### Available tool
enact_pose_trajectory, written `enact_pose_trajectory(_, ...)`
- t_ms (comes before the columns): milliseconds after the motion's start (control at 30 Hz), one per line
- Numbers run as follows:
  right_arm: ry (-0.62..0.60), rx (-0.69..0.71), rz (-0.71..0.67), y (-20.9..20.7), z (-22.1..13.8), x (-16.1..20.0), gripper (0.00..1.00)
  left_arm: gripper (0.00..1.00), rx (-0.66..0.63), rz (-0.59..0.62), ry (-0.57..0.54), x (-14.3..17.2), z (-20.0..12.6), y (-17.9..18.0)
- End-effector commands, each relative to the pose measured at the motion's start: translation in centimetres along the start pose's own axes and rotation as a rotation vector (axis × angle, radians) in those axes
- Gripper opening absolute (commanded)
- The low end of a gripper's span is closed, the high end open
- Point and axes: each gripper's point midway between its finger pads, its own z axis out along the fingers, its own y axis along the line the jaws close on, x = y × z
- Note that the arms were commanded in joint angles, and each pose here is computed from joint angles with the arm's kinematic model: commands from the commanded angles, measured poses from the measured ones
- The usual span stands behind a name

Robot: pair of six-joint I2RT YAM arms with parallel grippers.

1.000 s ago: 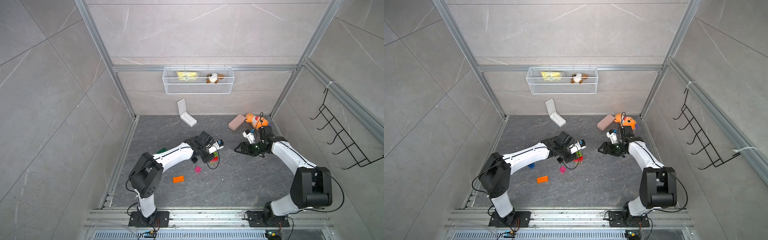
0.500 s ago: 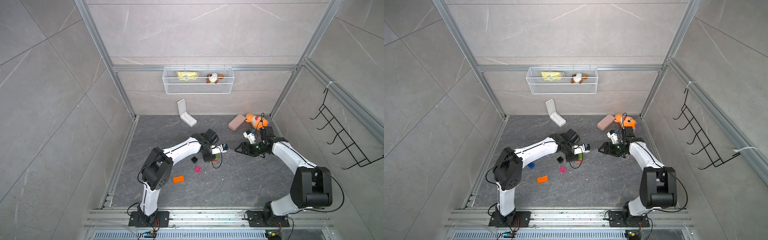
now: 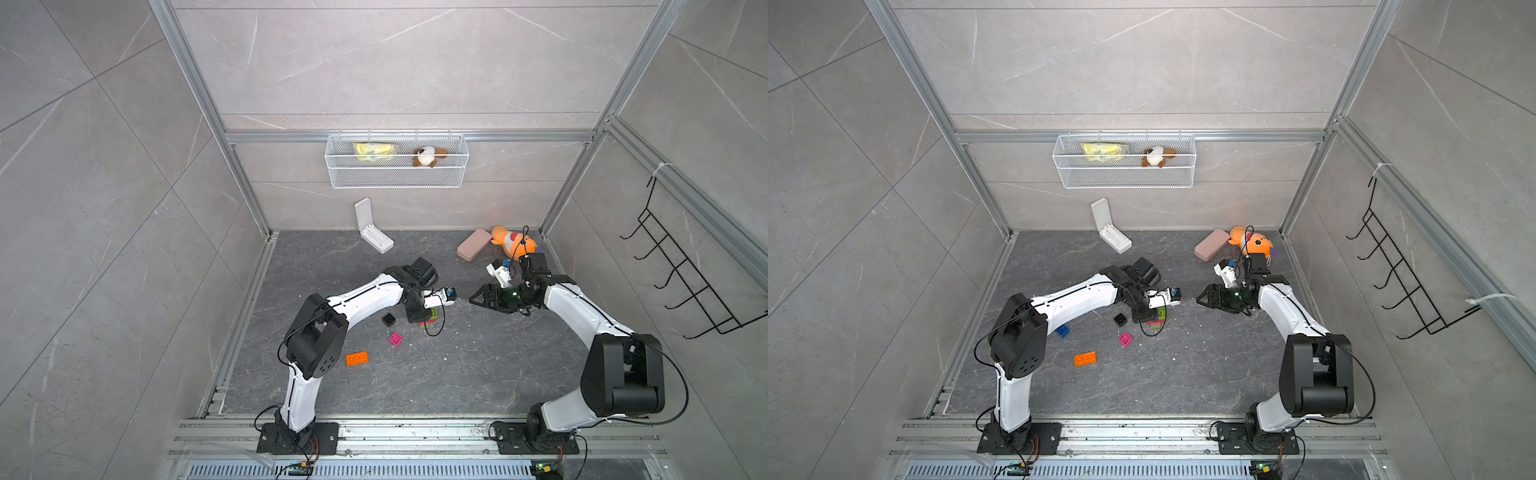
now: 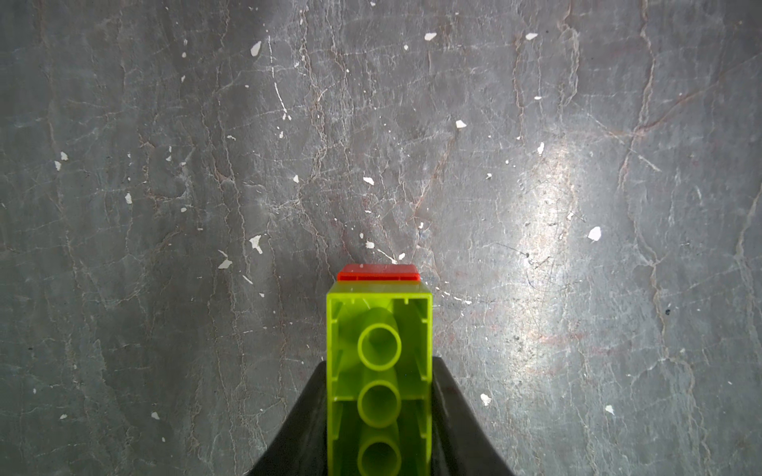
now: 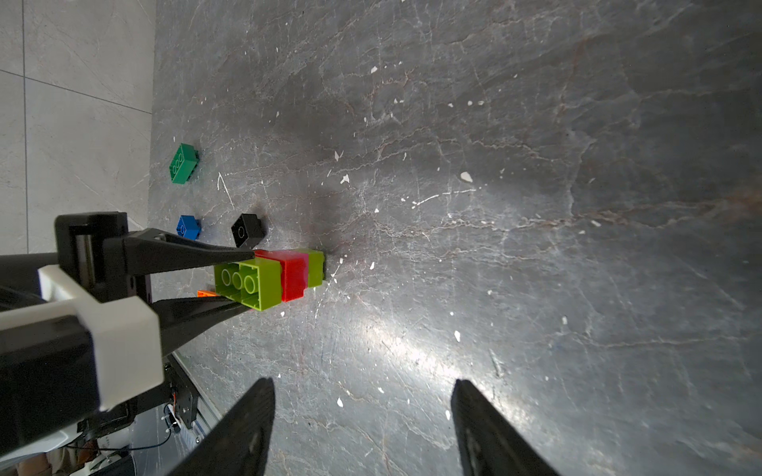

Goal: Assemble a carrot with lego
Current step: Assemble the lego brick with the lego brick.

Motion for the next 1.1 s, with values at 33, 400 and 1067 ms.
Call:
enact_pose_trajectory(33,0.023,-0.010,0.028,-0.4,0.5,0.7,0.71,0.26,0.025,-0.047,0.002,0.7,1.5,-0.5)
enact_pose_trajectory(400,0.029,-0.006,0.030,-0.4,0.6,0.9,0.70,0.26,0.048,-0.153,0.057,2.7,2.0,-0.9)
enact_pose_trajectory(1067,0.035,-0.005,0.037,-0.7,0.8,0.8,0.70,0.26,0.078,-0.266,0.221,7.2,4.5,-3.0)
